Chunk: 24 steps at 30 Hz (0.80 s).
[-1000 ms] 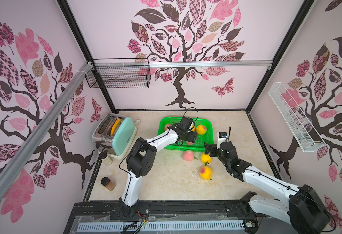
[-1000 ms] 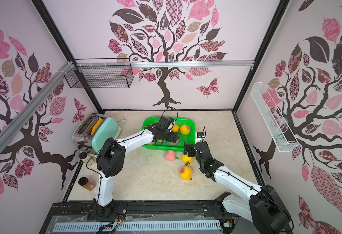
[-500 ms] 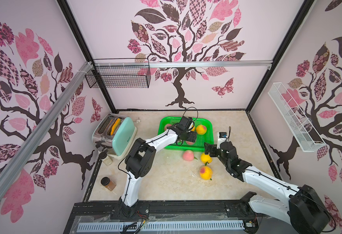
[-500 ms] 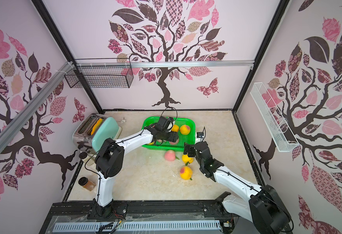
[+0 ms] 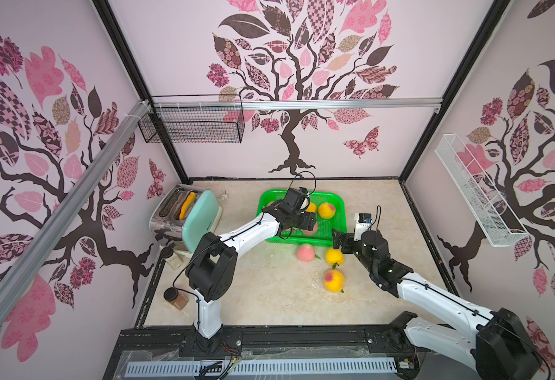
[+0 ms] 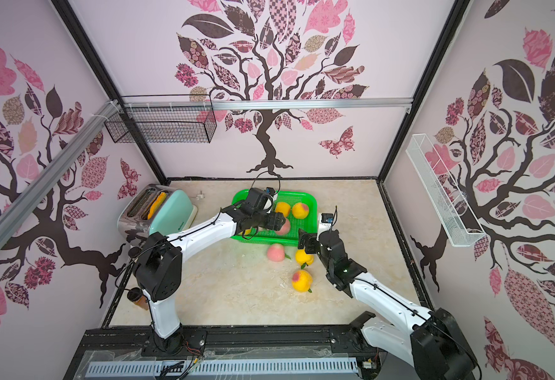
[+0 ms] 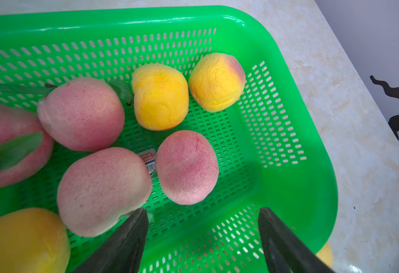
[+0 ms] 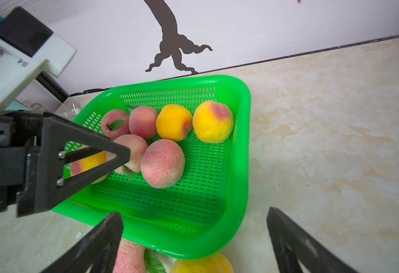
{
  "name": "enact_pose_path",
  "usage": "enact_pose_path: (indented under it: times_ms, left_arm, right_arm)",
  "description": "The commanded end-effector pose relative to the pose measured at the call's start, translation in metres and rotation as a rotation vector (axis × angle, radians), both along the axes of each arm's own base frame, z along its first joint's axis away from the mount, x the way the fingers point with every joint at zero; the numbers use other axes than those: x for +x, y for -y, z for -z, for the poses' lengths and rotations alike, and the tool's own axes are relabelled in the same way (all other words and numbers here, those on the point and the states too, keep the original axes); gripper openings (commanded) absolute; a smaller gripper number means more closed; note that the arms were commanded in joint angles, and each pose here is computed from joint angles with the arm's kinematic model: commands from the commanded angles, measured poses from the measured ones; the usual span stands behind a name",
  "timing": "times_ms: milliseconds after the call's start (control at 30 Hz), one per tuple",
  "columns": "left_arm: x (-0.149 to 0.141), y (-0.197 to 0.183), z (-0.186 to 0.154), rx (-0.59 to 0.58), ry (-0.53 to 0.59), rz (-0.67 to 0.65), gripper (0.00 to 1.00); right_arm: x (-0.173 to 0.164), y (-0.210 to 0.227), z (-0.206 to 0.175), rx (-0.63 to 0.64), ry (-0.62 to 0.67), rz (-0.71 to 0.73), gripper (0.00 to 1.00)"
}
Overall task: Put the peaches into the basket
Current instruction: Place the peach in the basket, then pick up the peach from the center of the board.
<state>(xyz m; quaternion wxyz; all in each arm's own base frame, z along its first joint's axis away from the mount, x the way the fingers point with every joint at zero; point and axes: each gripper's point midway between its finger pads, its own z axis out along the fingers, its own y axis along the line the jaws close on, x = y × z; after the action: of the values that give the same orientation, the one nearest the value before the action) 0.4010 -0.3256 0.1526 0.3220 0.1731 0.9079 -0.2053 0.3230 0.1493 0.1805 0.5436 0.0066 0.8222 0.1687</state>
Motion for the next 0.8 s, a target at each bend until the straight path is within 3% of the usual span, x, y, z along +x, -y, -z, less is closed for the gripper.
enact_pose_path:
  times_ms: [0, 167, 400, 767]
  left_arm:
    - [-0.002, -0.017, -0.023, -0.029, 0.051, -0.033, 0.77]
    - [-0.009, -0.053, -0.04, -0.096, 0.074, -0.099, 0.77]
    - [-0.016, -0.101, -0.036, -0.223, 0.044, -0.2, 0.77]
    - [-0.011, -0.164, -0.022, -0.248, 0.066, -0.359, 0.77]
  right_arm:
    - [0.0, -0.006, -0.008, 0.015, -0.006, -0.021, 0.97]
    - [-0.008, -0.018, -0.015, 0.032, -0.051, -0.098, 0.97]
    - [-0.033, -0.037, 0.006, 0.025, -0.238, -0.238, 0.97]
    - [-0.076, -0.042, 0.056, -0.044, -0.588, -0.351, 0.97]
